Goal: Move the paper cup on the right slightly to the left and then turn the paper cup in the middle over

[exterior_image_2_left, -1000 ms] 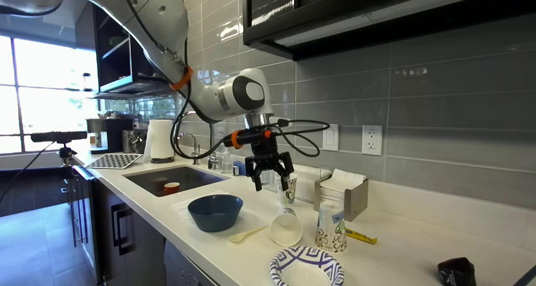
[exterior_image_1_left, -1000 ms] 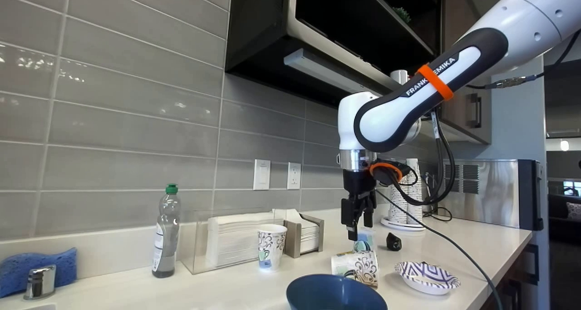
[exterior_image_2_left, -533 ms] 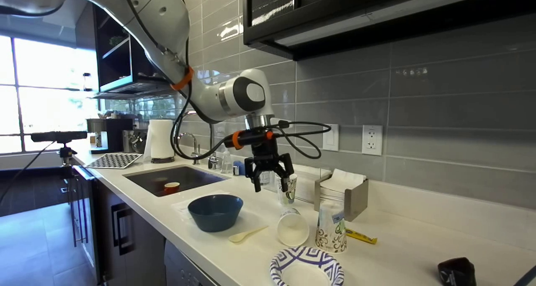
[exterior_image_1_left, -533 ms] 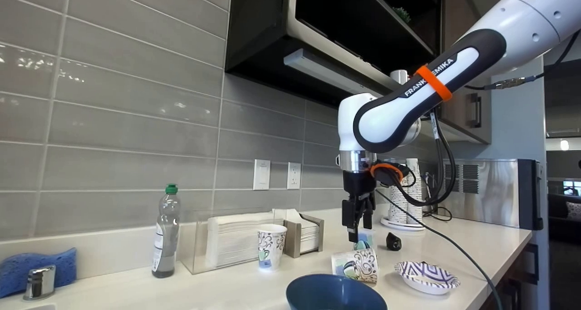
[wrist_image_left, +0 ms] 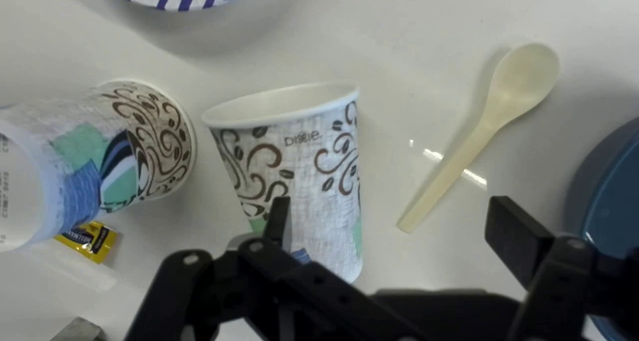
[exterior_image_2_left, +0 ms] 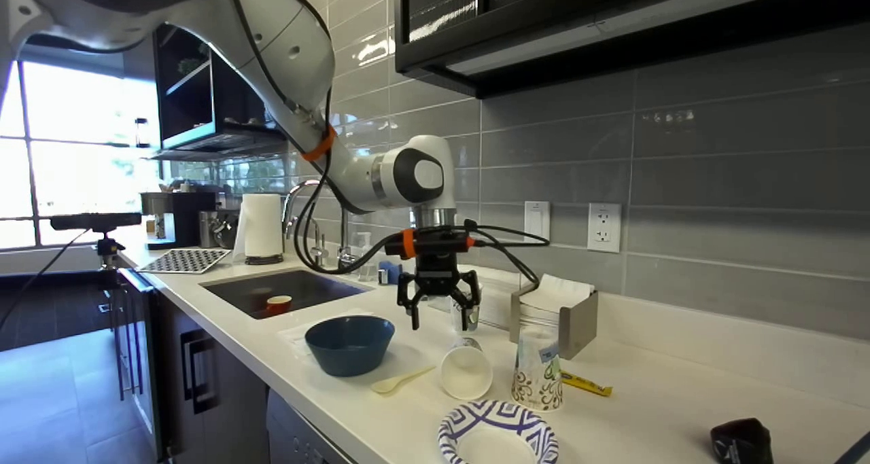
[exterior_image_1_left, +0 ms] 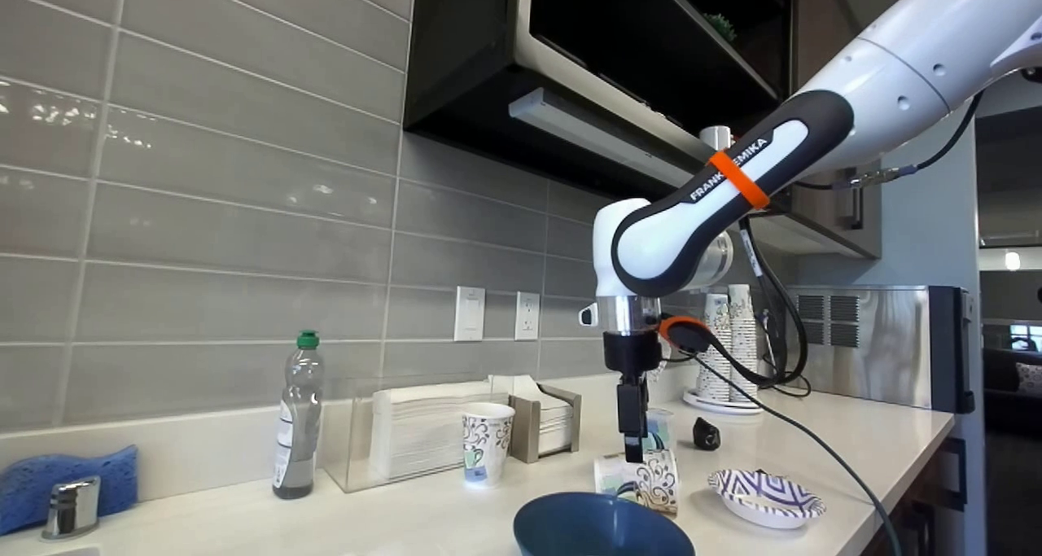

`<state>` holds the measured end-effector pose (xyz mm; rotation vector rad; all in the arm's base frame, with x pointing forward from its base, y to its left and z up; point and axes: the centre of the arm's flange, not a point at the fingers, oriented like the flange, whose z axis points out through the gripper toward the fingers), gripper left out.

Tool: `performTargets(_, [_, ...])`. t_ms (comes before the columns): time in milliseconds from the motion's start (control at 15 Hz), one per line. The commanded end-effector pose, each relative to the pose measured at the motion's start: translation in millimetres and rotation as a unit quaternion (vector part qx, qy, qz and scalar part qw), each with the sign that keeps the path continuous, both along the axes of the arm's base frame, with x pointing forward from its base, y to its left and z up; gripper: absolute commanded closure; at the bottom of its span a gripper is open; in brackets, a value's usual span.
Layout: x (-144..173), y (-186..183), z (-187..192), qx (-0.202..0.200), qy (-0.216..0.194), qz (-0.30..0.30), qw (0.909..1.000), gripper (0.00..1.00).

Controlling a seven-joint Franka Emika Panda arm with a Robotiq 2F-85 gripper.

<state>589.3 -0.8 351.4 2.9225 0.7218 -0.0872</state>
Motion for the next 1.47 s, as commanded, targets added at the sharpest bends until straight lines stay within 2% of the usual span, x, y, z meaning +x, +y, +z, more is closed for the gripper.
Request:
performTargets(0, [27.8,-4.9,1.1,0.004,0.005,0.044,0.999,0.0])
performTargets(867, [70.7,-16.5,-29.8,0.018,0.018,0.091,0.9956,0.0])
performTargets(1133, [80.8,-18.9,-38.7,0.019,0.022,0.094,0.9951,0.0])
performTargets(1400, [87.2,-25.4,-46.3,0.023,0.042,0.083,0.9954,0.0])
